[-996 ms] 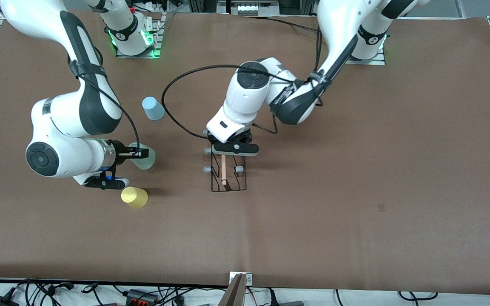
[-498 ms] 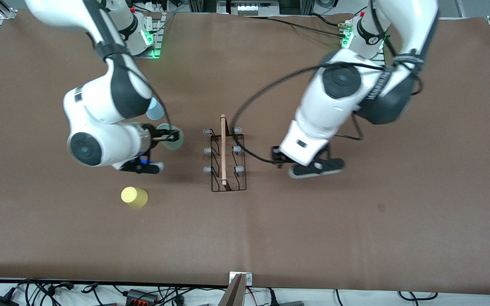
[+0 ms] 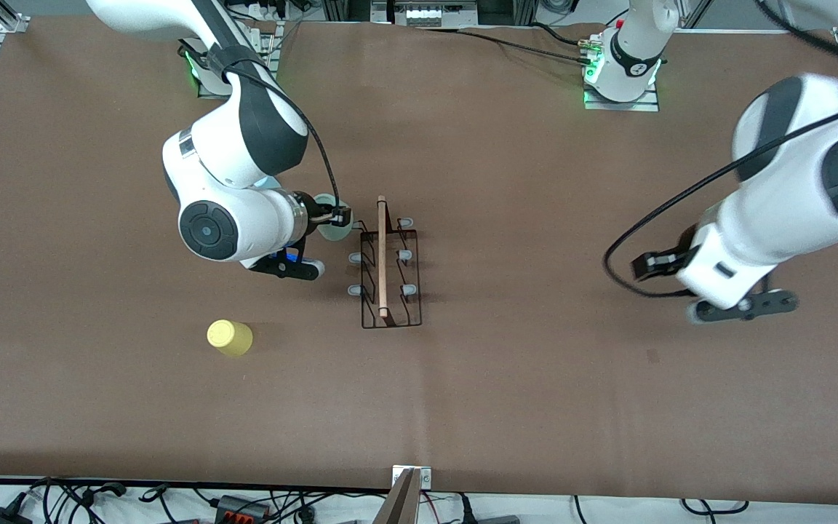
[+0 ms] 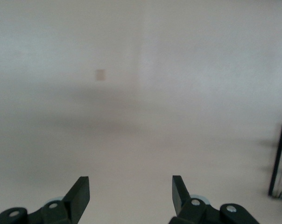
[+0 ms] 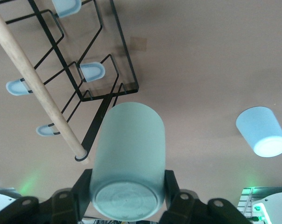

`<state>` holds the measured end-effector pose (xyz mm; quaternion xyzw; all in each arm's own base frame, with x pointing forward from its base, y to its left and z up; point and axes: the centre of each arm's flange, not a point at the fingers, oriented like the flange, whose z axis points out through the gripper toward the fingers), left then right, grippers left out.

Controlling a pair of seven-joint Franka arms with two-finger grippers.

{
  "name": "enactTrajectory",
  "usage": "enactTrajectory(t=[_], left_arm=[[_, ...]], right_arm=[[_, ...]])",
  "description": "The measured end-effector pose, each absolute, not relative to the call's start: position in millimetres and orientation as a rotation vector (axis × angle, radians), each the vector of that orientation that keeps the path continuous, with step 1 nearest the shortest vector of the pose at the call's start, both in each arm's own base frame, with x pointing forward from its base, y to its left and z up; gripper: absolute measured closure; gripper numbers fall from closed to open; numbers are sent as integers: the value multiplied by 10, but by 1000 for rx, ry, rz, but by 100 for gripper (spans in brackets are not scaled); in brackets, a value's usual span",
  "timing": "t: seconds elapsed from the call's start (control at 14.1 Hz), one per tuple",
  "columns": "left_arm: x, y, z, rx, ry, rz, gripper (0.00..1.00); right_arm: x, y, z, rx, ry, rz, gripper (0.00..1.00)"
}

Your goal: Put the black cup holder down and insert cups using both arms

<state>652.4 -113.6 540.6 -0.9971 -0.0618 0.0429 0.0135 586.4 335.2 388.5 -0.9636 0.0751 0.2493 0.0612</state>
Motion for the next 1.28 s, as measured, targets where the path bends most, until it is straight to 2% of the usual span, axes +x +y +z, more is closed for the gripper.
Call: enactTrajectory(t=[0.21, 0.36, 0.57, 0.71, 1.21, 1.28], left_arm=[[6303, -510, 5938, -3100, -103, 106, 19], [6184, -243, 6064, -3090, -107, 143, 17], [6161, -253, 5966, -3113, -103, 195, 14], [6135, -348, 5865, -3113, -110, 246, 0], [6106, -187, 5846, -3111, -172, 288, 0], [6103, -164, 5847, -3110, -178, 290, 0]], right_arm=[[5787, 3538, 3790, -2927, 228, 760, 34], [5794, 3562, 3743, -2928, 236, 755, 34], [5827, 3565, 3658, -2928, 248, 747, 34], [5824, 3603, 3567, -2930, 249, 752, 34], [5822, 3708, 3307, -2938, 270, 756, 34], [5839, 3708, 3247, -2938, 281, 751, 30]])
